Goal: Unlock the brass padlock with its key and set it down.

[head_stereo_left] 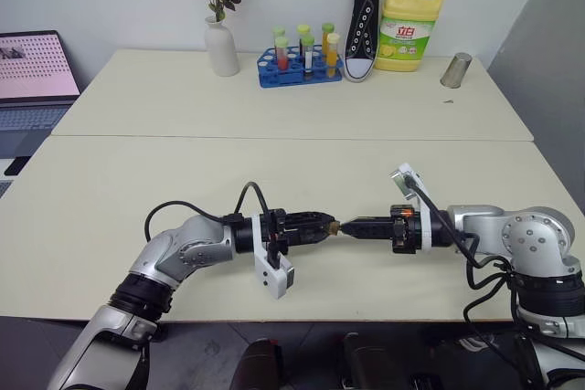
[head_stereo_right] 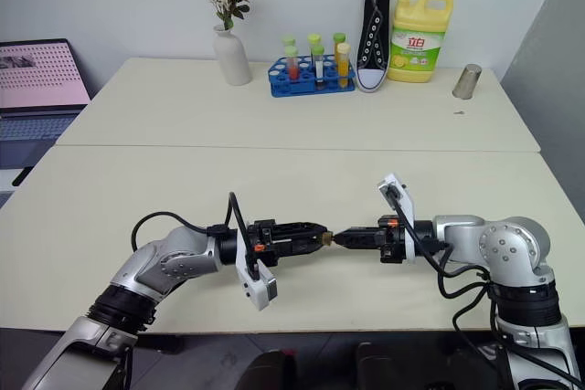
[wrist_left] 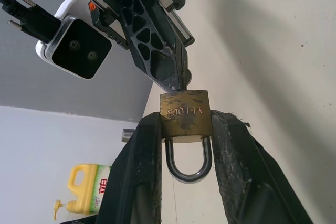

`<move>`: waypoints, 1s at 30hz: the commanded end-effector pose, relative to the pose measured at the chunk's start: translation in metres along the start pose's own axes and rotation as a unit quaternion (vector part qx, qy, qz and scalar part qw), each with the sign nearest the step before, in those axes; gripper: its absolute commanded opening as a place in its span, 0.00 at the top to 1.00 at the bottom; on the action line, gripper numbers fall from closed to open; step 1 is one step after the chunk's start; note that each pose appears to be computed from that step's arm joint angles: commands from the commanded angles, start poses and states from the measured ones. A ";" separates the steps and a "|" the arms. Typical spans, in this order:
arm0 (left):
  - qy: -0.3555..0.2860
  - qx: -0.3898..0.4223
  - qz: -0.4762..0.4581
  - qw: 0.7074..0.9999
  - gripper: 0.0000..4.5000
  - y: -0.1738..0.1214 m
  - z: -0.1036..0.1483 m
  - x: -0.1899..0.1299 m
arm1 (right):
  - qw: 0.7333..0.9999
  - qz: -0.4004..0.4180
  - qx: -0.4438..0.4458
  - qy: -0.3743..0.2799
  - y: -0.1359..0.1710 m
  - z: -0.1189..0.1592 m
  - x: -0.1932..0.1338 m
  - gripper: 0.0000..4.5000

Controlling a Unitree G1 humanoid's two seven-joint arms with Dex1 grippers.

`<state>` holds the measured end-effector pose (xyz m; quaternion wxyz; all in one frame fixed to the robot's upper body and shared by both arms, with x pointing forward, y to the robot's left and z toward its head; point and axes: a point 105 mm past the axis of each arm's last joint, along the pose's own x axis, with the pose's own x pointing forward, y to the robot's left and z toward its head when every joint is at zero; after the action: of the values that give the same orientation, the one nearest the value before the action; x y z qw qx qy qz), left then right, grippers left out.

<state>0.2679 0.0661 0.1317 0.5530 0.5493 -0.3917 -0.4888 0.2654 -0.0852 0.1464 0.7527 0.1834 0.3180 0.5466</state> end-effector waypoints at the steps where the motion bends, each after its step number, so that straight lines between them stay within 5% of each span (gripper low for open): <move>1: -0.018 0.027 0.021 0.999 0.78 0.011 0.012 -0.001 | 0.999 0.024 0.031 0.014 0.005 0.003 0.001 1.00; 27: -0.008 0.025 0.021 0.999 0.78 0.007 0.013 -0.001 | 0.998 0.027 0.052 0.026 0.009 0.007 0.012 1.00; 30: 0.001 0.016 0.024 1.000 0.78 0.007 0.010 -0.002 | 0.999 0.015 0.010 0.028 0.012 0.003 0.010 0.87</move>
<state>0.2647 0.0720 0.1257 0.5547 0.5634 -0.3787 -0.4812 0.2664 -0.0779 0.1419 0.7309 0.2070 0.3737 0.5322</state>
